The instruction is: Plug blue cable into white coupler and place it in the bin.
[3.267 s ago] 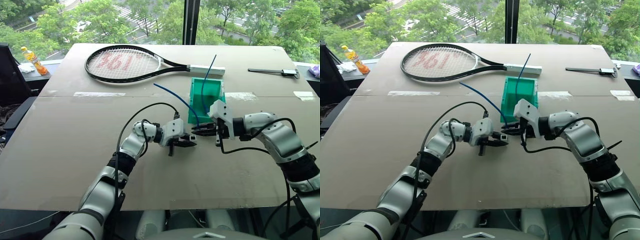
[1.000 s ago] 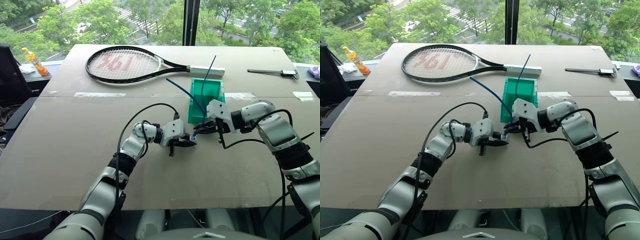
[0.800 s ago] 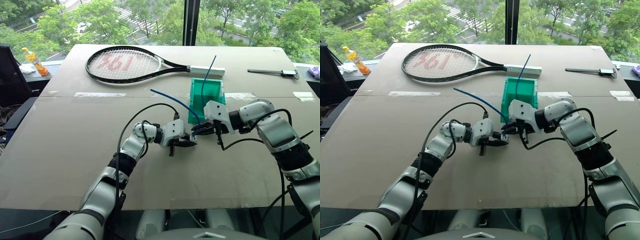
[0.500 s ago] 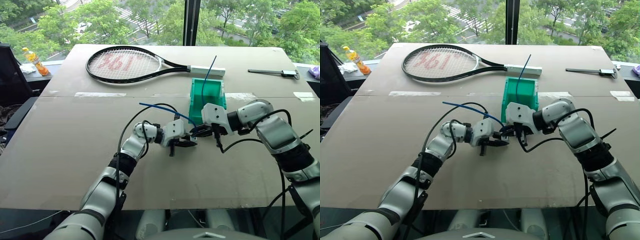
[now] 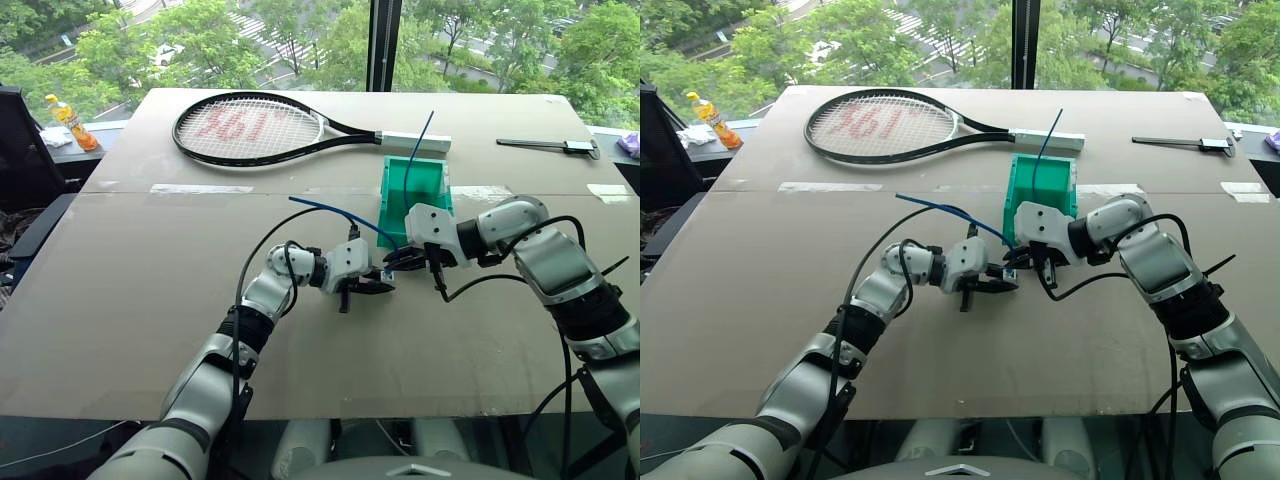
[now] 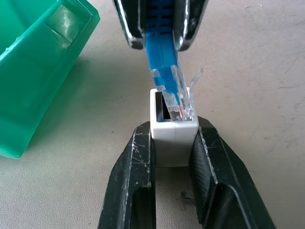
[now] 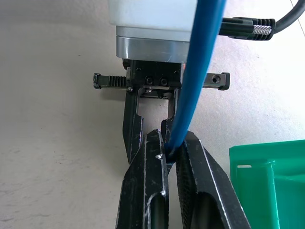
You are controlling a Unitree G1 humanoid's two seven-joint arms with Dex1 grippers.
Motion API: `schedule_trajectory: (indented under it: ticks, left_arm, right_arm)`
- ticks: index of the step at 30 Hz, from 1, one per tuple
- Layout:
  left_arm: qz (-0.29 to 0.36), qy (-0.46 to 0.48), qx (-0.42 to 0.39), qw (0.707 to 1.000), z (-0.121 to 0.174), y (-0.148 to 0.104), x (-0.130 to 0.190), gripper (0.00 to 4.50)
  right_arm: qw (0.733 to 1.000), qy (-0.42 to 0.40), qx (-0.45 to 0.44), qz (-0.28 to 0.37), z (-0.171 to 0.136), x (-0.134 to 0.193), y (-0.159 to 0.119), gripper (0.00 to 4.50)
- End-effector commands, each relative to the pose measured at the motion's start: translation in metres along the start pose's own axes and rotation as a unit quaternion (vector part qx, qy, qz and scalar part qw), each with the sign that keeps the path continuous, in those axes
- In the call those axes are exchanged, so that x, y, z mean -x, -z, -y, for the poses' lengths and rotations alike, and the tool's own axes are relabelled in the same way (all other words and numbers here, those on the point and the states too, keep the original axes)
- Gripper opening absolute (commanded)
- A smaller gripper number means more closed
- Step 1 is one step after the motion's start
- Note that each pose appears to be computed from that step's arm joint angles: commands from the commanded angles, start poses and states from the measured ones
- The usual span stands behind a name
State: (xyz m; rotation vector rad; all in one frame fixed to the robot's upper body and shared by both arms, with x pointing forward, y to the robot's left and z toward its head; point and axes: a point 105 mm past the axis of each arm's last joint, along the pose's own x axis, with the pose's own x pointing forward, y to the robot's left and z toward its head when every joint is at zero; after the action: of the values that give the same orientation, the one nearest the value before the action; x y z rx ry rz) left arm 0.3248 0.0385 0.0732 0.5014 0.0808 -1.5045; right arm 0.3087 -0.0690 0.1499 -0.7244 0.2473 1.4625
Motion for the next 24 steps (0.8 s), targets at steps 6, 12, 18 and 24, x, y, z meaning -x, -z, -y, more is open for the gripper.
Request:
schedule_trajectory:
  ticks: [6, 12, 18, 24]
  left_arm:
    - [-0.011, 0.002, 0.010, 1.000, 0.0057, 0.0075, -0.0052, 0.37]
    - [-0.010, 0.002, 0.010, 1.000, 0.0065, 0.0072, -0.0055, 0.37]
    - [-0.010, 0.003, 0.011, 1.000, 0.0068, 0.0073, -0.0057, 0.37]
    - [-0.009, 0.004, 0.010, 1.000, 0.0071, 0.0073, -0.0059, 0.37]
  right_arm:
    - [1.000, -0.012, -0.008, -0.015, -0.0020, 0.0023, 0.0033, 0.00]
    - [1.000, -0.011, -0.007, -0.014, -0.0013, 0.0029, 0.0011, 0.00]
    - [1.000, -0.012, -0.008, -0.013, -0.0016, 0.0031, -0.0001, 0.00]
    - [1.000, -0.013, -0.009, -0.011, -0.0012, 0.0040, -0.0017, 0.00]
